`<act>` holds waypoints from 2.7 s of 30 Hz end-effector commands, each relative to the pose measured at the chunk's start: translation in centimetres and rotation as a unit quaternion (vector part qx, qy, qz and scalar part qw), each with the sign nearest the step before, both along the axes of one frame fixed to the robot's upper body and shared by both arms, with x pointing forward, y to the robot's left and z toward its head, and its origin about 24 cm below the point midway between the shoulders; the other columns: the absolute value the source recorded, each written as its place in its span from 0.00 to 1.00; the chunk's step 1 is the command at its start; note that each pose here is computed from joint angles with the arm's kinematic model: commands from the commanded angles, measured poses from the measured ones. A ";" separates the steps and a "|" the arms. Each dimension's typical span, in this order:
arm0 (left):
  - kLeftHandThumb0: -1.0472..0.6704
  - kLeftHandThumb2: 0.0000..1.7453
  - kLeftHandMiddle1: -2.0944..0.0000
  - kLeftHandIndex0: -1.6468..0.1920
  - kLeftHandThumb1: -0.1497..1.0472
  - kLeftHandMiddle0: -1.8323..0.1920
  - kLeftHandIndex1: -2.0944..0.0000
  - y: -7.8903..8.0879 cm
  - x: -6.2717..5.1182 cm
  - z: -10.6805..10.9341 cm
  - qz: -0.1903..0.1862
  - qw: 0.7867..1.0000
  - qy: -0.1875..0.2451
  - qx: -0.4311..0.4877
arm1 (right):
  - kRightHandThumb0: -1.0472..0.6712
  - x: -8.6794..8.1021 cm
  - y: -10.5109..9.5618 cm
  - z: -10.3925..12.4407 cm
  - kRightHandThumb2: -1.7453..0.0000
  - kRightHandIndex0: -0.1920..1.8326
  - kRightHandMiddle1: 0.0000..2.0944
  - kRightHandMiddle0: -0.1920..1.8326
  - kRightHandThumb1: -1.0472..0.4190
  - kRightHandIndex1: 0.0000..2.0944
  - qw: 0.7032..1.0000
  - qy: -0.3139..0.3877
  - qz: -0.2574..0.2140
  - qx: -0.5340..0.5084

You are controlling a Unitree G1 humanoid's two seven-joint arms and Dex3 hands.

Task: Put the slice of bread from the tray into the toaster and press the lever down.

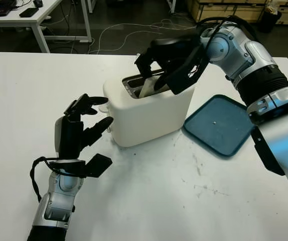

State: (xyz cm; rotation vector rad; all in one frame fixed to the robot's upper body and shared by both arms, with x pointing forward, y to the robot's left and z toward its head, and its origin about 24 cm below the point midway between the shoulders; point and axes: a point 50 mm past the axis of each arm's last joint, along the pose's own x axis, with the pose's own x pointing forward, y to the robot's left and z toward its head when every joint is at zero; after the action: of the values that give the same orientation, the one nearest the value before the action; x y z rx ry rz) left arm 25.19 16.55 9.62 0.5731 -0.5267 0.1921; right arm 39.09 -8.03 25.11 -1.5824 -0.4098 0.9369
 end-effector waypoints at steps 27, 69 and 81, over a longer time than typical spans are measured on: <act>0.40 0.01 0.35 0.65 0.87 0.67 0.57 1.3 0.0 0.8 0.010 1.000 -0.015 0.012 | 0.31 -0.9 -12.8 -1.7 1.00 0.36 0.01 0.42 0.16 0.17 0.898 -0.041 -0.133 0.418; 0.40 0.00 0.39 0.61 0.87 0.64 0.61 2.1 0.3 1.8 -0.010 0.999 -0.019 0.038 | 0.25 -2.5 -9.2 -4.7 1.00 0.50 0.03 0.51 0.19 0.11 0.853 -0.079 -0.085 0.508; 0.42 0.00 0.39 0.62 0.87 0.65 0.60 1.9 0.2 1.7 -0.011 0.999 -0.013 0.034 | 0.26 -1.7 -8.0 -1.7 1.00 0.44 0.01 0.55 0.28 0.26 0.952 -0.084 -0.065 0.289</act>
State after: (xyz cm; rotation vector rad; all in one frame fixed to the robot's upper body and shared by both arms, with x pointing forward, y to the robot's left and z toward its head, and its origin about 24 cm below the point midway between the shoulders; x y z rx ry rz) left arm 25.51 18.48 11.24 0.6365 -0.5687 0.1607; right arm 37.44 -16.37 22.00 -1.0855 -0.5969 0.5131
